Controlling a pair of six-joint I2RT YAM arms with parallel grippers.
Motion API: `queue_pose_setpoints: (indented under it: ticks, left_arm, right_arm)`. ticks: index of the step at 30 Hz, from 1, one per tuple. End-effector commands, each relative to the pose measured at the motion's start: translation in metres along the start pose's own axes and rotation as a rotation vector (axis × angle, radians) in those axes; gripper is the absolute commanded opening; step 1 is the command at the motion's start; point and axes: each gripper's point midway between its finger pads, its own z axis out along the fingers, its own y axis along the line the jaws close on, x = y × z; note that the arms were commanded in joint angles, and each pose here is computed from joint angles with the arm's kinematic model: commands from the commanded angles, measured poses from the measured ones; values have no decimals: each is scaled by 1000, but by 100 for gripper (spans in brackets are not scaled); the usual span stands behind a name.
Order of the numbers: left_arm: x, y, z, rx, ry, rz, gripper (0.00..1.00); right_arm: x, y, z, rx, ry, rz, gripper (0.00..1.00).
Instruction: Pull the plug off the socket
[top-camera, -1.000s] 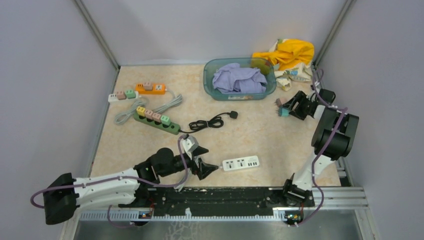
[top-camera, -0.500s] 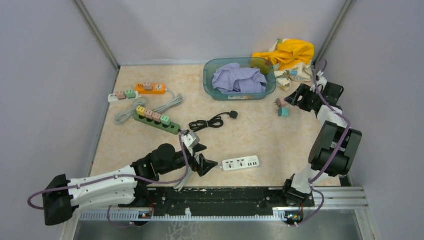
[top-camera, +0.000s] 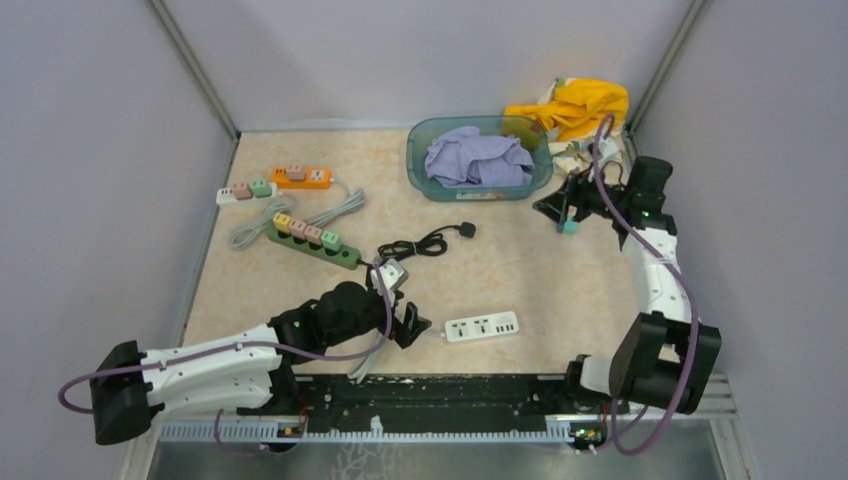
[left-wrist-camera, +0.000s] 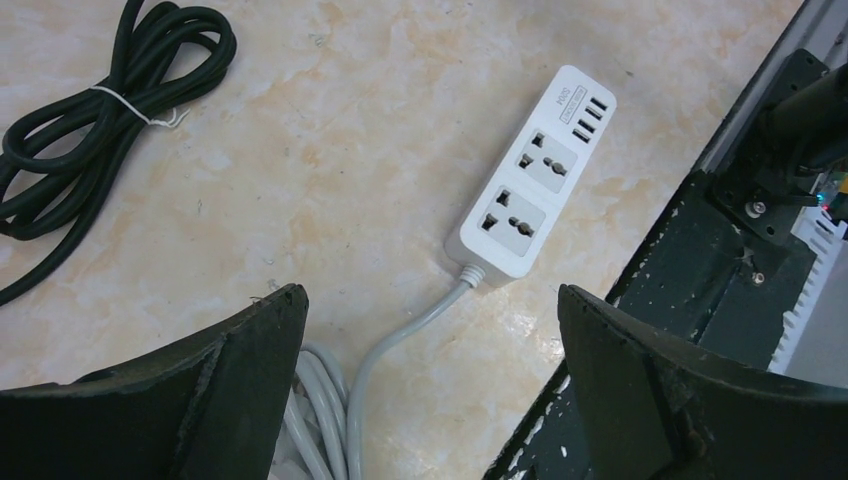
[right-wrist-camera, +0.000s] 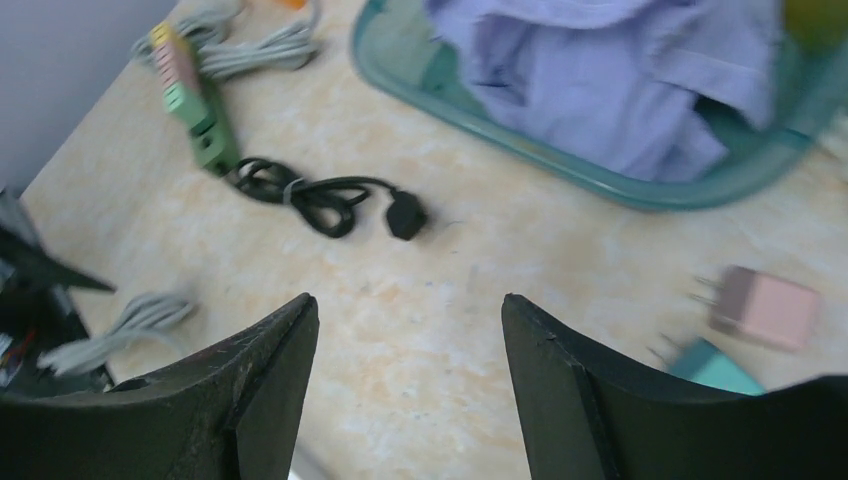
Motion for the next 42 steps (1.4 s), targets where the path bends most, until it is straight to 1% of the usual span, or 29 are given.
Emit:
queue_pose_setpoints:
  ticks: [1, 5, 10, 14, 17, 22, 31, 33, 36, 38, 40, 42]
  left_arm:
    - [-7, 11, -2, -67, 3, -6, 99]
    - [-7, 13, -6, -79, -17, -34, 99]
    - [-1, 17, -11, -100, -13, -80, 98]
    - [7, 21, -11, -119, 4, -107, 97]
    - [9, 23, -10, -138, 11, -112, 97]
    - [3, 24, -7, -147, -3, -106, 97]
    - [-35, 13, -10, -49, -133, -115, 100]
    - [-52, 11, -16, 2, -192, -135, 100]
    - [-88, 13, -33, 104, -315, -159, 100]
    - [-114, 29, -47, 96, -369, -152, 100]
    - [-130, 41, -54, 54, -360, -104, 100]
    - [-139, 53, -55, -5, -311, -48, 100]
  right_arm:
    - [1, 77, 5, -274, 11, -193, 68]
    - [15, 129, 5, -468, -7, -328, 68]
    - [45, 166, 1, -641, -20, -432, 69]
    - [74, 187, -5, -751, -17, -513, 76]
    - [89, 196, -9, -801, -5, -558, 81]
    - [105, 199, -5, -814, 34, -597, 83]
    - [137, 211, 2, -861, 137, -687, 85]
    - [144, 215, 3, -878, 156, -703, 85]
    - [152, 221, 4, -898, 184, -725, 85]
    - [156, 224, 4, -907, 198, -742, 85]
    - [159, 226, 5, -910, 211, -760, 85]
    - [161, 228, 6, -913, 217, -780, 85]
